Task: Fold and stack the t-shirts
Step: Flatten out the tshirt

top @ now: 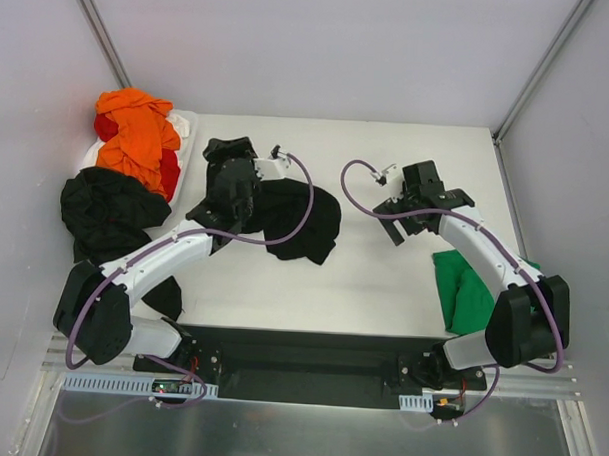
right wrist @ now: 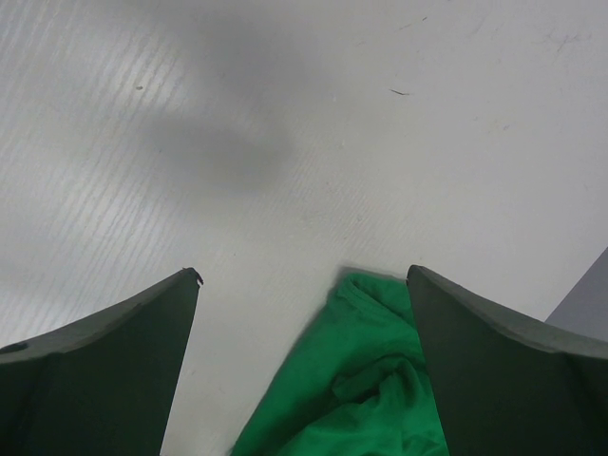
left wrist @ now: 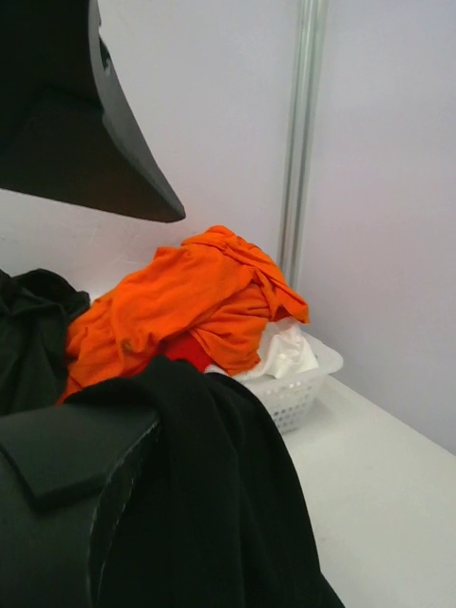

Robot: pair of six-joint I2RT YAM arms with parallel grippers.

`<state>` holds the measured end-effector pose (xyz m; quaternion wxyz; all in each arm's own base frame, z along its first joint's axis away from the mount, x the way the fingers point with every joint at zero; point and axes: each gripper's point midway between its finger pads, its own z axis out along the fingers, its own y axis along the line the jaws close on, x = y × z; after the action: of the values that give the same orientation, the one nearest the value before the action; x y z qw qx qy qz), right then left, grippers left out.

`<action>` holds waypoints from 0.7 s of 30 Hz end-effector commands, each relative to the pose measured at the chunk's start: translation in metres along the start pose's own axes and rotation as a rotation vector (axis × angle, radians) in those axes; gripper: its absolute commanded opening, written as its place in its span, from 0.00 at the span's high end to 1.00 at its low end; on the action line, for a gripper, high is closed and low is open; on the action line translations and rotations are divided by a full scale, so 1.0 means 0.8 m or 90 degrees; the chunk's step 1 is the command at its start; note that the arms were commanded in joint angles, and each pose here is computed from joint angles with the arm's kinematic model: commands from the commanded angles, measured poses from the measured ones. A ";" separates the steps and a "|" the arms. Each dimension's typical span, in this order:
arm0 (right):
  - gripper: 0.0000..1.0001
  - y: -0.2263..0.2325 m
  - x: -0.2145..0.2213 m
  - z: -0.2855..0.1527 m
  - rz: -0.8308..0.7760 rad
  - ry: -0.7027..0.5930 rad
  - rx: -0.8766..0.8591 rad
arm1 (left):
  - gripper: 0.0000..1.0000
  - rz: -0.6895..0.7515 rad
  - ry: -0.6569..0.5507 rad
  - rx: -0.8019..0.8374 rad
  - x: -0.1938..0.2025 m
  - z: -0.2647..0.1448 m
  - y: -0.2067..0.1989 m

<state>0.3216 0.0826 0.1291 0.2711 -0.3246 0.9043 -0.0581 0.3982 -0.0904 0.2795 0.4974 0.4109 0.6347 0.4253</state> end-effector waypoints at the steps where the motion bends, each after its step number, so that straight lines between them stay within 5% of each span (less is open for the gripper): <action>1: 0.04 0.005 -0.005 0.004 -0.011 -0.008 -0.007 | 0.25 -0.054 0.031 -0.054 0.021 -0.005 0.036; 13: 0.04 0.007 0.003 0.012 -0.027 0.007 -0.008 | 0.01 0.011 0.155 -0.099 0.090 0.020 0.049; 21: 0.04 0.010 0.007 0.021 -0.034 0.020 -0.016 | 0.01 0.098 0.219 -0.022 0.129 0.017 -0.005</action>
<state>0.3206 0.0838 0.1147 0.2552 -0.3420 0.9024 -0.0606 0.4028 -0.0026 0.2608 0.4021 0.3585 0.6636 0.5191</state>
